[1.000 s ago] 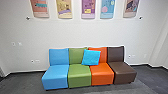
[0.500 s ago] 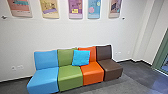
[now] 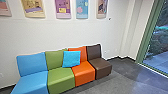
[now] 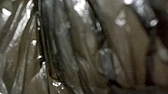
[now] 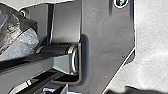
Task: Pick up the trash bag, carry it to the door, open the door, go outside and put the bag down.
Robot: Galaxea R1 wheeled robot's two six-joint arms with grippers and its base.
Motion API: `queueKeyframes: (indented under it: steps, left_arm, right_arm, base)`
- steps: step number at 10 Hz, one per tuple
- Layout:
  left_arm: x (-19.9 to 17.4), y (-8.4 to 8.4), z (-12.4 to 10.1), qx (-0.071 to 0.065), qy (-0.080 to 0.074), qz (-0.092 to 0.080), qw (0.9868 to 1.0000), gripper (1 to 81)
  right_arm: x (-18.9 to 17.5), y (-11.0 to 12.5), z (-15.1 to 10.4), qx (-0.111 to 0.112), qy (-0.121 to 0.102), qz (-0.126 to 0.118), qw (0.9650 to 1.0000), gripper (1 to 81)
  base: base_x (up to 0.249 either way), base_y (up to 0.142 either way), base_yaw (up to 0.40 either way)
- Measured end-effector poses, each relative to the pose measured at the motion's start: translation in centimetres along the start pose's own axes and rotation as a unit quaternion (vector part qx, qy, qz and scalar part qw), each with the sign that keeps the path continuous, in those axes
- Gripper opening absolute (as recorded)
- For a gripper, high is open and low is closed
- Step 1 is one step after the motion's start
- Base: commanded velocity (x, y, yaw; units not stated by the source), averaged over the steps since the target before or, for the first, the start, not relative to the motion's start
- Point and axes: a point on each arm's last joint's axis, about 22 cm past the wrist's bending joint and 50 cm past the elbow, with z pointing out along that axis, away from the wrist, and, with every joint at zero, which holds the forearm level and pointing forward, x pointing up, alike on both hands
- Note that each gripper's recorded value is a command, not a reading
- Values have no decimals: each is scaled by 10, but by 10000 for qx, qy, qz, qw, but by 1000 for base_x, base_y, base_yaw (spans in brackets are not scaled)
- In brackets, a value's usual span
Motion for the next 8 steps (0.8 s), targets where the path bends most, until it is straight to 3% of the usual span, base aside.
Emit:
queueKeyframes:
  steps: [8]
  left_arm:
    - [0,0,0,1,0,0,10000,10]
  right_arm:
    - [-2,0,0,1,-12,1,10000,811]
  base:
    - [0,0,-301]
